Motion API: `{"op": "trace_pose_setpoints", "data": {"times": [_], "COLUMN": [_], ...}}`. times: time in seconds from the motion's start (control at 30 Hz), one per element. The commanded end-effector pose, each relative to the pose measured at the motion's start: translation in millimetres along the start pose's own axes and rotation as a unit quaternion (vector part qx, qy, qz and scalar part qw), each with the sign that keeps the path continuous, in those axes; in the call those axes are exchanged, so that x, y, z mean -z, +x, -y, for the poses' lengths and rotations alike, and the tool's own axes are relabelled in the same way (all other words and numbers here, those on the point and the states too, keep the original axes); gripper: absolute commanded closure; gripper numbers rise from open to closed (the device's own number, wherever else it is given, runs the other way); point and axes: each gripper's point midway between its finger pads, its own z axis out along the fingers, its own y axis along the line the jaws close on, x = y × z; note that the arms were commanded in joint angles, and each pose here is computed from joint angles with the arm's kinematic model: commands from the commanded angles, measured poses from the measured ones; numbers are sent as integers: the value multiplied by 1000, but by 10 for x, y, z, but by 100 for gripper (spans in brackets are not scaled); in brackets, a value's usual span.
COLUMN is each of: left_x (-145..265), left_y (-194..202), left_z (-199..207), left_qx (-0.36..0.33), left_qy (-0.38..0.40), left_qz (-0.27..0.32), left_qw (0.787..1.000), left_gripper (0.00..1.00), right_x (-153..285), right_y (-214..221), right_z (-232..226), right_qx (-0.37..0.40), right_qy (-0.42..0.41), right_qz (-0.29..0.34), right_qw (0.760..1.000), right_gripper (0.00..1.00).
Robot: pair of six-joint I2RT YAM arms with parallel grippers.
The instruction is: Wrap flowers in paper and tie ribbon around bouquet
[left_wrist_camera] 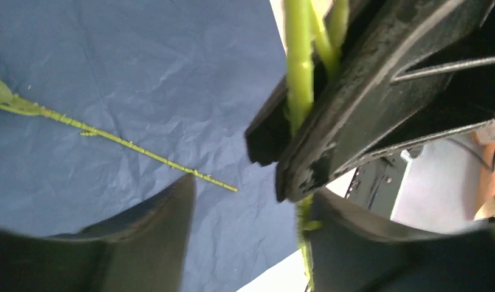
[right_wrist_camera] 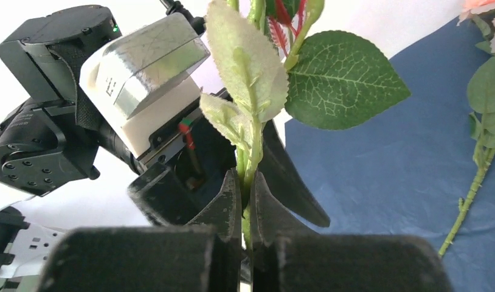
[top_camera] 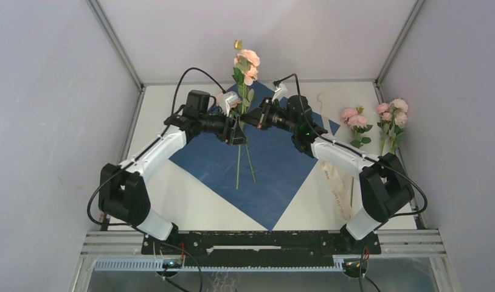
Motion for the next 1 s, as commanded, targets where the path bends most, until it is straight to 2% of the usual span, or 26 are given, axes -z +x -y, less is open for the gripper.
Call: {"op": "trace_pose_setpoints", "data": {"times": [0.0, 0.03, 0.07, 0.1, 0.13, 0.2, 0.23, 0.27, 0.33, 0.43, 0.57, 0.6, 0.67, 0.7, 0.77, 0.83, 0.97], "left_x": [-93, -105, -109, -113, -119, -150, -177, -212, -312, -535, -825, -875, -942, -936, -879, -735, -372], "left_y": [-121, -93, -63, -28, 1, 65, 110, 135, 157, 119, 139, 171, 296, 381, 476, 489, 416], "left_z": [86, 74, 62, 42, 20, -46, -115, -190, -348, -540, -871, -934, -998, -1029, -1047, -1042, -1011], "left_qx": [8, 16, 25, 37, 52, 95, 123, 154, 204, 255, 278, 278, 277, 277, 267, 252, 186], "left_qy": [18, 17, 14, 8, 2, -12, -26, -39, -59, -71, -116, -127, -153, -174, -200, -225, -270], "left_qz": [21, 17, 14, 11, 11, 14, 18, 27, 45, 45, 24, 16, -13, -33, -61, -69, -75], "left_qw": [1000, 1000, 1000, 999, 999, 995, 992, 987, 976, 963, 953, 952, 948, 944, 940, 939, 942], "left_gripper": [58, 80, 96, 100, 100, 100, 100, 100, 100, 100, 100, 93, 44, 27, 1, 0, 0], "right_x": [53, 64, 80, 103, 136, 292, 406, 575, 1023, 1904, 2838, 2998, 3278, 3382, 3547, 3621, 3708], "right_y": [-275, -278, -281, -297, -317, -451, -499, -560, -723, -959, -969, -931, -845, -787, -722, -656, -597], "right_z": [-385, -371, -338, -296, -224, 54, 244, 481, 946, 1532, 2002, 2103, 2296, 2389, 2575, 2763, 3058], "right_qx": [23, 27, 29, 29, 28, 29, 33, 40, 67, 70, 13, -2, -33, -47, -60, -69, -93], "right_qy": [-48, -44, -37, -29, -15, 47, 98, 167, 304, 477, 594, 612, 646, 660, 683, 695, 703], "right_qz": [31, 31, 29, 29, 27, 29, 24, 22, 27, 37, 30, 22, 9, 0, -15, -33, -50], "right_qw": [998, 998, 998, 999, 999, 998, 994, 985, 950, 875, 804, 790, 763, 750, 728, 715, 703], "right_gripper": [100, 100, 100, 100, 92, 63, 53, 46, 40, 38, 38, 37, 32, 29, 26, 27, 35]}}
